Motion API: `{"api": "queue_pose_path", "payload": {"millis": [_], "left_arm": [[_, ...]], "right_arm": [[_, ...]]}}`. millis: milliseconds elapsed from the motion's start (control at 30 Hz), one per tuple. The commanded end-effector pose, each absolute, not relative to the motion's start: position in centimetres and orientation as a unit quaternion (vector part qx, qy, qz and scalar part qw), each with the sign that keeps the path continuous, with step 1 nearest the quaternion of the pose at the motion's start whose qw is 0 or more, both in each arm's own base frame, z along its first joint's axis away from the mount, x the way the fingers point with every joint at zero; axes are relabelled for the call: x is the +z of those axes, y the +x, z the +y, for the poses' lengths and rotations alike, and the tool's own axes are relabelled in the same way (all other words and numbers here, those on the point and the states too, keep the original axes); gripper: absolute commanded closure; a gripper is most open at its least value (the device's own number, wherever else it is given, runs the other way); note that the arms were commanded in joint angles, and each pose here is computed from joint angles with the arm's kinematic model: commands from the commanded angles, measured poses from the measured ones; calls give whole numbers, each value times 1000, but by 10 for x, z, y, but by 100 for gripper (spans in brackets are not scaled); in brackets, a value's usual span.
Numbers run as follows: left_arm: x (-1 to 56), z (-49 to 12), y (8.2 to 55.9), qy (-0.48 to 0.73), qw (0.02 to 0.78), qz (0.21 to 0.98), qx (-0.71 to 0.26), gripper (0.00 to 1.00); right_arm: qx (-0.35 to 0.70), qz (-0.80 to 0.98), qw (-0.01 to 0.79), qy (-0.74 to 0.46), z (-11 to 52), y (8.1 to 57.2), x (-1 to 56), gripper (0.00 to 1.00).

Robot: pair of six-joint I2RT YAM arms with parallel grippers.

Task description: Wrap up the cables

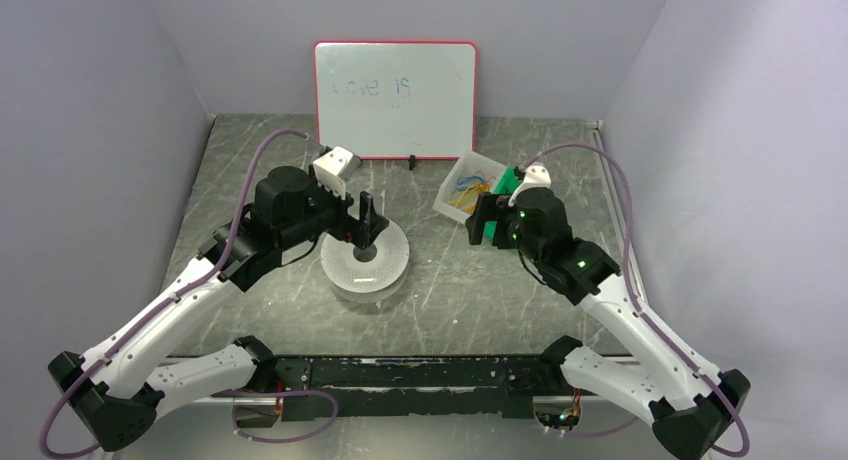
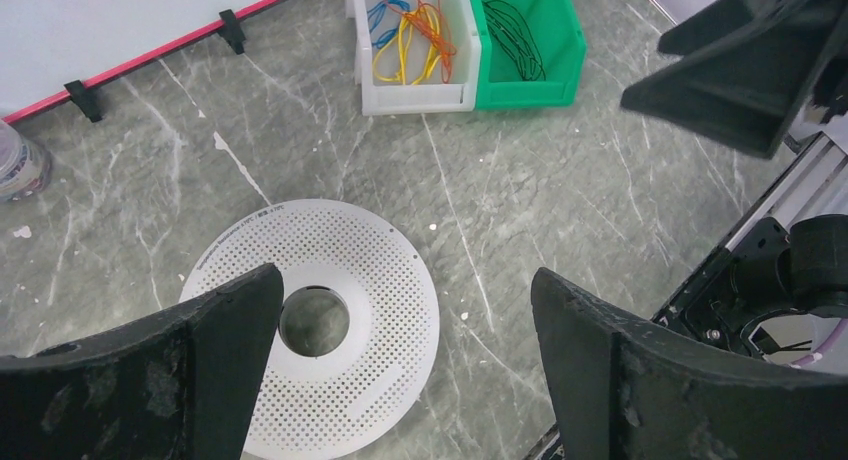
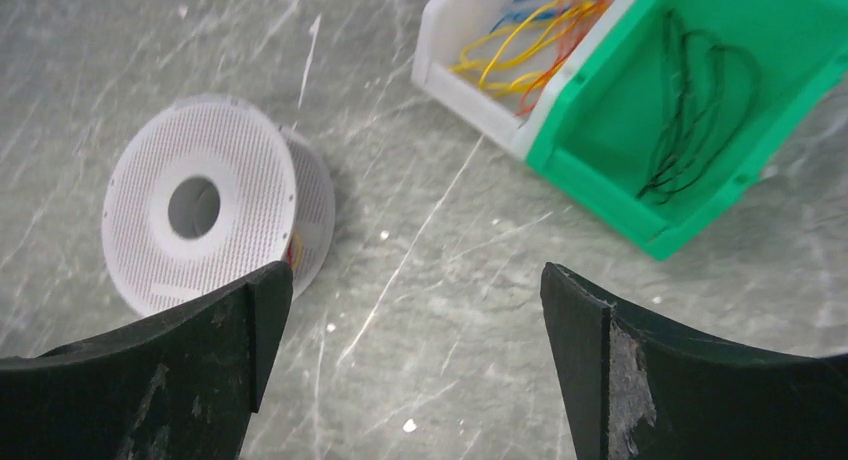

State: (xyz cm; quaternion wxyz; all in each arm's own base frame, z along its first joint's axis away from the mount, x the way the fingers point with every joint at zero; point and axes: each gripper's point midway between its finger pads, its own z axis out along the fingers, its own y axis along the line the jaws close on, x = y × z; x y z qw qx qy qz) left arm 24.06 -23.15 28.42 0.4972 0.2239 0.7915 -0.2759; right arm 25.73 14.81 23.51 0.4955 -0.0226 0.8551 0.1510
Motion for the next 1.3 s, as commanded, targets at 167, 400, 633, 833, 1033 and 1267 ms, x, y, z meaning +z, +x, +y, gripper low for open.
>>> {"api": "queue_pose_path", "payload": {"millis": [167, 400, 633, 833, 1033, 1267], "left_arm": [[289, -220, 248, 202, 523, 788, -254, 4], [289, -213, 249, 197, 531, 788, -242, 4], [292, -214, 246, 198, 533, 785, -248, 4], [293, -213, 245, 199, 535, 782, -250, 4], [294, -214, 243, 201, 535, 781, -254, 4], [295, -215, 242, 202, 534, 780, -257, 4]], "right_arm": [[278, 860, 426, -31, 206, 250, 198, 5], [333, 860, 387, 14, 234, 252, 167, 9], [391, 850, 347, 61, 260, 252, 146, 15], [432, 838, 323, 80, 279, 253, 136, 20], [439, 838, 311, 90, 292, 255, 121, 26], [444, 837, 305, 96, 305, 262, 109, 36]]}}
